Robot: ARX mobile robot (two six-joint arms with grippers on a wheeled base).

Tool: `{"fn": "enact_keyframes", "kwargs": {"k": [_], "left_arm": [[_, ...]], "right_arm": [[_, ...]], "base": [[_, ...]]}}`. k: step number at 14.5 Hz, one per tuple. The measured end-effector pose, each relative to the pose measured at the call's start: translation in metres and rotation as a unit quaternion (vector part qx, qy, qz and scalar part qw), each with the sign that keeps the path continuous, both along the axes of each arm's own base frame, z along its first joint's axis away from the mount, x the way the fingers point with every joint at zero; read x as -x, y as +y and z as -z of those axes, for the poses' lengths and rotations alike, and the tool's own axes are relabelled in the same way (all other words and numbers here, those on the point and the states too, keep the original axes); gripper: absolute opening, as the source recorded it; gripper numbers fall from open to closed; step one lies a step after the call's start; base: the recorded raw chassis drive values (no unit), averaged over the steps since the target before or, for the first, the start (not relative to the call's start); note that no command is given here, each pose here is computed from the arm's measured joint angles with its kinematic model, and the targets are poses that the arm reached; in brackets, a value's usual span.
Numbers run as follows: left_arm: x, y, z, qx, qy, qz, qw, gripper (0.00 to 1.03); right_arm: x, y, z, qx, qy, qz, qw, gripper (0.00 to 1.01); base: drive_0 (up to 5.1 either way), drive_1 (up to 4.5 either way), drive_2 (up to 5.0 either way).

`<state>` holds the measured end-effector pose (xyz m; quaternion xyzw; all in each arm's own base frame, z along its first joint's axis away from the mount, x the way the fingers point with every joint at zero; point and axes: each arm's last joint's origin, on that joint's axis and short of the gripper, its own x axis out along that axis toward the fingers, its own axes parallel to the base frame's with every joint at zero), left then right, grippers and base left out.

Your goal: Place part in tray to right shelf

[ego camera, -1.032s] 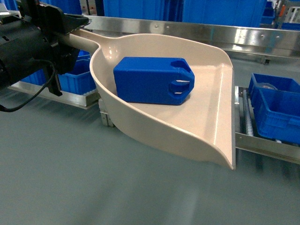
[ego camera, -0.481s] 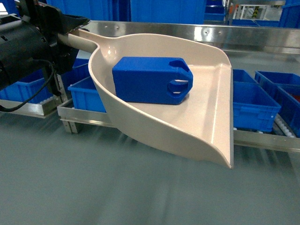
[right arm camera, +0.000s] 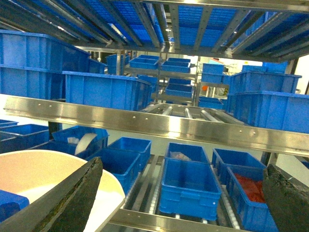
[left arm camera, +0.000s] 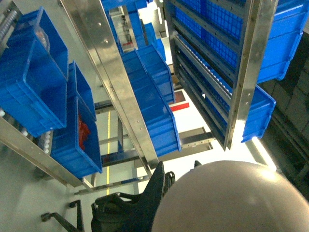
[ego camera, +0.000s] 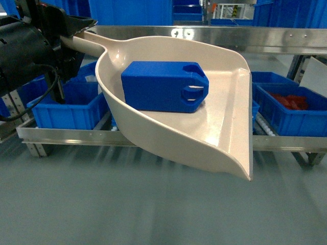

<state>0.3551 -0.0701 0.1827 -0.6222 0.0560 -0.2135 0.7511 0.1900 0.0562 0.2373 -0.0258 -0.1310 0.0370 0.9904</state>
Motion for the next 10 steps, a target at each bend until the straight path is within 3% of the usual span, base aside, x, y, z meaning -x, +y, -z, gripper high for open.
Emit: {"fn": "enact_keyframes", "kwargs": {"k": [4,7,10], "left_arm": [[0.0008,-0.0036,-0.0001,0.0,0.0,0.009,1.0,0.12],[-0.0004,0.0017,0.0,0.0,0.0,-0.005,1.0,0.12],[0.0001,-0.0003,0.0,0.0,0.0,0.001,1.0,0.12]], "right_arm": [[0.0,-0.0001,0.0,0.0,0.0,0.001,1.0,0.98],[0.0,-0.0001,-0.0001,0.0,0.0,0.001,1.0,0.98],[0.0,-0.0001,-0.0001,0.0,0.0,0.001,1.0,0.98]], "base": [[-1.1,-1.07,-1.1],[-0.6,-0.57,-0.6],[0.0,0.0,0.0]]}}
